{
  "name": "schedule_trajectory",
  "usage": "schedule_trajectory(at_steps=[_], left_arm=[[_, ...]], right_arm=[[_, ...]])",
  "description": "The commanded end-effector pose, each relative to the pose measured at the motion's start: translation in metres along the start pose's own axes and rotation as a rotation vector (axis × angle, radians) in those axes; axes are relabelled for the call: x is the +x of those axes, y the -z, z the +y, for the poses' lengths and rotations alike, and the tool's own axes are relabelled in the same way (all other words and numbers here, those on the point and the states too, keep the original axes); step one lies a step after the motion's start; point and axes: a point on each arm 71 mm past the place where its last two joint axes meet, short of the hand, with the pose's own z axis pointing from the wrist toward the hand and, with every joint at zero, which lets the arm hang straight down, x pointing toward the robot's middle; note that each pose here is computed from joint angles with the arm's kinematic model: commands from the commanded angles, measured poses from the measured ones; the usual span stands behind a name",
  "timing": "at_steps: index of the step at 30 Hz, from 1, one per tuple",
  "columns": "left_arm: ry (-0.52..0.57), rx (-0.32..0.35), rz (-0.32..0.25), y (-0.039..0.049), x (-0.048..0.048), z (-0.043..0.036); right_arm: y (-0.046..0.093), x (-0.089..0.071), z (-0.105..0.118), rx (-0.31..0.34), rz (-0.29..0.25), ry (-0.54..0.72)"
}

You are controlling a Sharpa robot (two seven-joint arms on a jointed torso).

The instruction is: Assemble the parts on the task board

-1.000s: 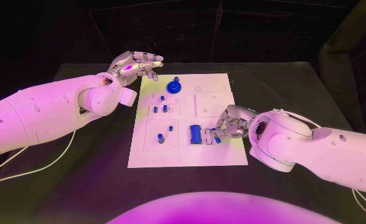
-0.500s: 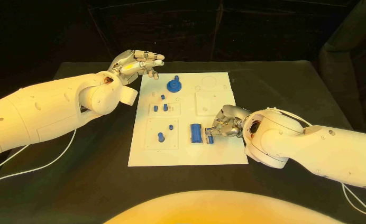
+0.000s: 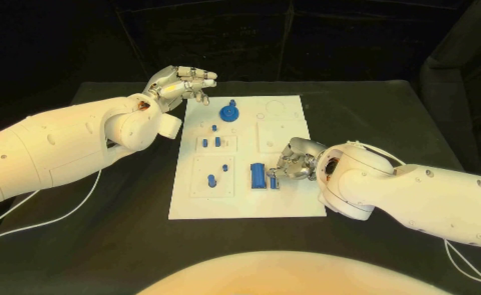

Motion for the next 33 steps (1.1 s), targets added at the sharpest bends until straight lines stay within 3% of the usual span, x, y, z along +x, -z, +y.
schedule_trajectory(at_steps=[1,20,33], left_arm=[[0.008,0.004,0.013,-0.0007,0.0016,-0.0012],[0.008,0.001,0.013,-0.0004,0.0012,-0.0011],[0.007,0.000,0.012,-0.0001,0.0006,-0.0011]], right_arm=[[-0.0010,-0.0009,-0.0029,0.041,-0.005,0.022],[-0.0008,-0.0053,-0.0072,0.051,-0.043,0.089],[0.0037,-0.0065,-0.0059,0.007,-0.052,0.093]])
